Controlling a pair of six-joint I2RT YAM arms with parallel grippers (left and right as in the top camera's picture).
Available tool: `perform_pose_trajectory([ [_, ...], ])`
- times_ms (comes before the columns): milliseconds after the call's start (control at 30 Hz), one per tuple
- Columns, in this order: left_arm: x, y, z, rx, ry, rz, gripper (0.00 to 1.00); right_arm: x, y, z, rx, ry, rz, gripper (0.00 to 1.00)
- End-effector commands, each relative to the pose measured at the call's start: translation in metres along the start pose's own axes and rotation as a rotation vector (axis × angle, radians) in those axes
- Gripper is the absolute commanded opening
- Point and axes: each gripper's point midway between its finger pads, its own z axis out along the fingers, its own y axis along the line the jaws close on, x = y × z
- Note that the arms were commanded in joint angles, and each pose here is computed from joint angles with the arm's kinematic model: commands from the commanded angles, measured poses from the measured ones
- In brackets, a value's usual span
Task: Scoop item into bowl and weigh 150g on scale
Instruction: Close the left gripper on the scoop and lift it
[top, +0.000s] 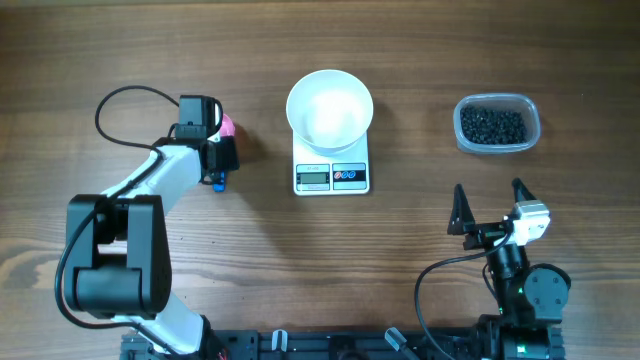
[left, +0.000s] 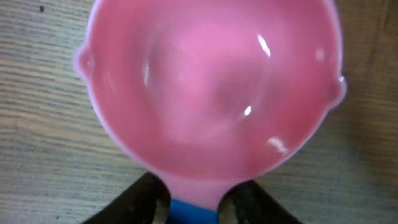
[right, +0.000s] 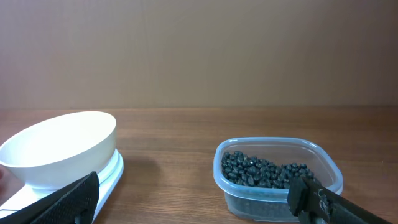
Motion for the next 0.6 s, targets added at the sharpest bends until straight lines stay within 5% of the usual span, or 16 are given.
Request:
perform_pose_trajectory([
  [0,0.021,0.004,0.005,-0.019,0.080,0.007,0.36,-0.001,-0.002,0.000,0.013,-0.007,-0.008,1.00],
  [567,0.084,0.013,-0.009,-0.071,0.340,-0.110,0.30,-0.001,-0.002,0.000,0.013,-0.007,-0.007,1.00],
])
